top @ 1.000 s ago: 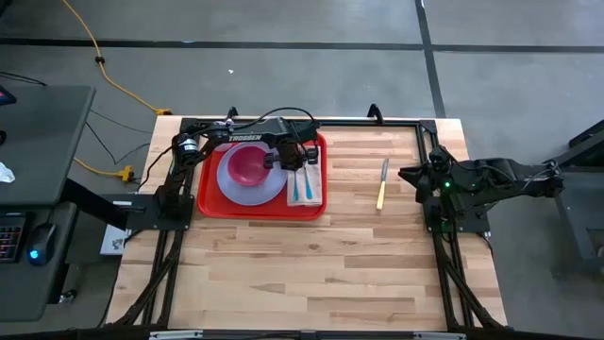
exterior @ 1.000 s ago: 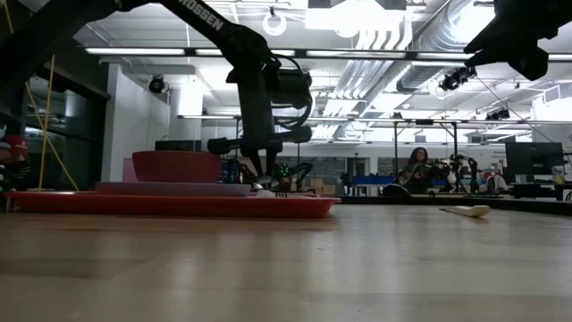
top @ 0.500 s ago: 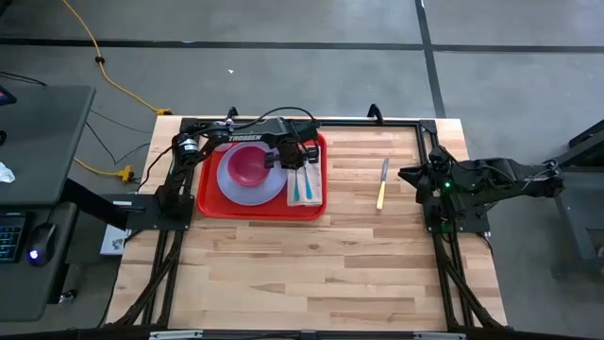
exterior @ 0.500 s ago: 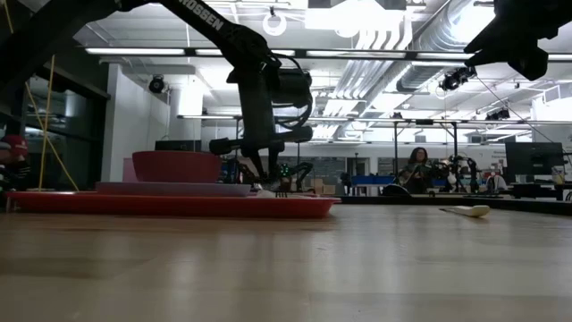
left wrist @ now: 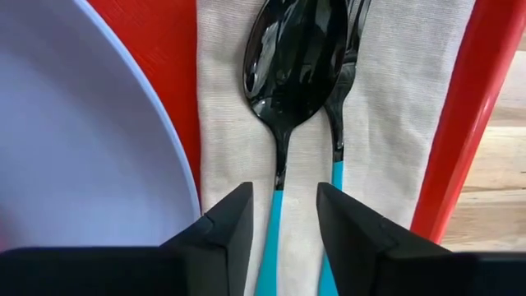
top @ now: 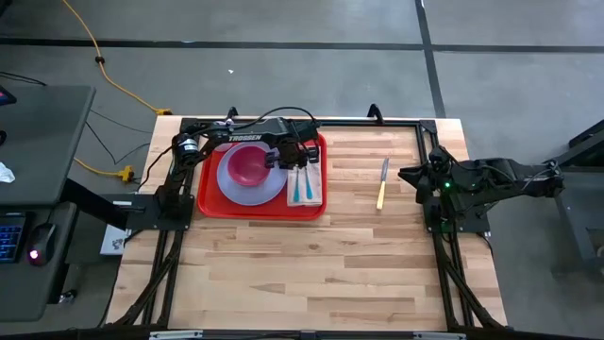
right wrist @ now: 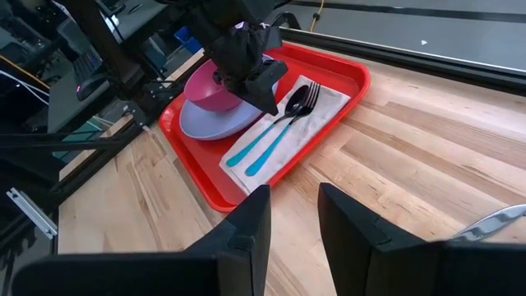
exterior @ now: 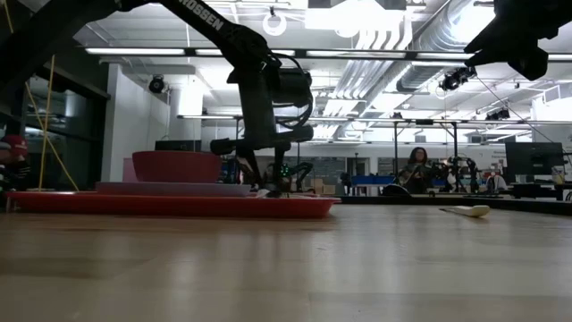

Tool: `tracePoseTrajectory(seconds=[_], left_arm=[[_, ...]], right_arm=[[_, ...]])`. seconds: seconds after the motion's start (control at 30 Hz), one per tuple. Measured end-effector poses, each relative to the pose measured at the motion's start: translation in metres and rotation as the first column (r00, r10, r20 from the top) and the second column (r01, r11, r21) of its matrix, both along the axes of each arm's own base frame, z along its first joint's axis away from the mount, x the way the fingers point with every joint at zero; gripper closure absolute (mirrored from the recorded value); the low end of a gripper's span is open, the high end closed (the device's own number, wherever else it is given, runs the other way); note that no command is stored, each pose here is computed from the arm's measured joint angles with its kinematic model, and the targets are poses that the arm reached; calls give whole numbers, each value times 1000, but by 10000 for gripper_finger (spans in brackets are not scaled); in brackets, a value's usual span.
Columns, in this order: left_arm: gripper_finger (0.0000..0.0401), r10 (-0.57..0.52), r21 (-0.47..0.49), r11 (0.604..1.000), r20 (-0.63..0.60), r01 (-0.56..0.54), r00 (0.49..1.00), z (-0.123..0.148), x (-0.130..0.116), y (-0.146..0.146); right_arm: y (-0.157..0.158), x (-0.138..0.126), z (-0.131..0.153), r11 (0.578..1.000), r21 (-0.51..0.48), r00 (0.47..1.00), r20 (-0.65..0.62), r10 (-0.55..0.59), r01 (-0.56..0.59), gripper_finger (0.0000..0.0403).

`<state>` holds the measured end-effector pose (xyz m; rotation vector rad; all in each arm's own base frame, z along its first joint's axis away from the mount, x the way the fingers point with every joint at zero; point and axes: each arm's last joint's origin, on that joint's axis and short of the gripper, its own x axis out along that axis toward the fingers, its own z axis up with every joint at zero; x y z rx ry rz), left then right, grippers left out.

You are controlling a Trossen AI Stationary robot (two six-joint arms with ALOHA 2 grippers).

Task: Set up tray
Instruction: Put the blue spoon on the white table napkin to the left of the blue fork

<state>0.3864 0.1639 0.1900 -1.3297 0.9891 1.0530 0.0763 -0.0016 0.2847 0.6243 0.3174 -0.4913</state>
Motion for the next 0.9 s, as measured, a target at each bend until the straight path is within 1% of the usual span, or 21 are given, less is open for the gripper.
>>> tracePoseTrajectory(seconds=[0.17, 0.33, 0.47, 0.57, 0.63, 0.73, 0.9], left_arm=[[226, -15, -8, 1000, 9, 15, 1000, 4, -1, -1], [222, -60, 35, 998, 80, 58, 995, 21, -1, -1], [222, -74, 57, 996, 146, 66, 986, 37, -2, -3], [222, -92, 71, 994, 177, 81, 980, 44, -2, -6], [222, -123, 89, 990, 194, 108, 973, 46, 2, -11], [222, -142, 90, 988, 197, 126, 970, 46, 5, -18], [222, -150, 119, 984, 152, 133, 977, 43, 5, -23]], right_arm=[[0, 0, 0, 1000, 2, 1000, 0, 3, -3, 320], [0, 0, 0, 1000, 3, 1000, -1, 11, -11, 320], [1, 0, 0, 1000, 7, 1000, -2, 20, -20, 320], [1, 0, 0, 1000, 8, 1000, -3, 21, -21, 320], [1, 0, 0, 1000, 8, 1000, -2, 22, -22, 320], [1, 0, 0, 1000, 8, 1000, -2, 22, -22, 320], [1, 0, 0, 1000, 8, 1000, -2, 22, -22, 320]])
